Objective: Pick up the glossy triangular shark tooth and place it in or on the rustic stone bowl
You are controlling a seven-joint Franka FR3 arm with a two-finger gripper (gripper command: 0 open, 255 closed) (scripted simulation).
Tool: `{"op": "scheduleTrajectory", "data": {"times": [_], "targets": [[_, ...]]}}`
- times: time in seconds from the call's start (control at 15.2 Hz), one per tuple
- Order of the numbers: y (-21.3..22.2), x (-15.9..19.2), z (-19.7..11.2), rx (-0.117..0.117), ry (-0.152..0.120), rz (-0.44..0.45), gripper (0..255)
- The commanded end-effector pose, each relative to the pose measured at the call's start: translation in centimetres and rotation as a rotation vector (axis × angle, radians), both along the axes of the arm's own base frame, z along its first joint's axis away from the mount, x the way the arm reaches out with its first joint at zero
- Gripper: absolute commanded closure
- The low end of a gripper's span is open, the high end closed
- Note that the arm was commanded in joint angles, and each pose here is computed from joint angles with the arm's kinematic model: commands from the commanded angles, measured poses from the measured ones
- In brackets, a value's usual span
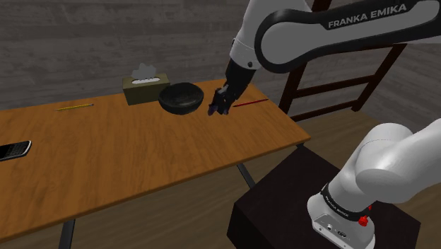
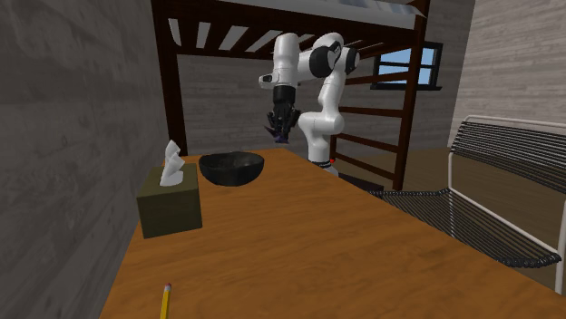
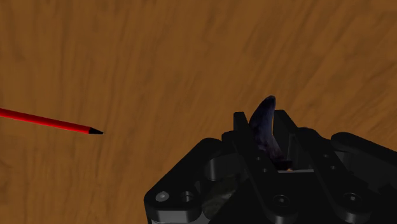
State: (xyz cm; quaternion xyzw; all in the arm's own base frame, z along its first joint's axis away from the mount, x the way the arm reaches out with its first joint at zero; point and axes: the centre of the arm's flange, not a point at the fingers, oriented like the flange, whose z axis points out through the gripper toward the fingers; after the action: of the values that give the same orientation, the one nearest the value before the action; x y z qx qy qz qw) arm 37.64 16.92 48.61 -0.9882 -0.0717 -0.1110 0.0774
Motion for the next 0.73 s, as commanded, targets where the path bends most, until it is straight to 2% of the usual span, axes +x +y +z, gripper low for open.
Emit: {"op": "scheduleTrajectory", "data": {"times": [0.0, 0.59, 0.66], "targets": [[0.1, 0.0, 1.0, 0.0, 0.0, 0.0, 255], [0.1, 0.0, 5.5, 0.0, 0.0, 0.0, 255], [0.4, 1.3, 5.5, 0.0, 0.0, 0.0, 255]]}}
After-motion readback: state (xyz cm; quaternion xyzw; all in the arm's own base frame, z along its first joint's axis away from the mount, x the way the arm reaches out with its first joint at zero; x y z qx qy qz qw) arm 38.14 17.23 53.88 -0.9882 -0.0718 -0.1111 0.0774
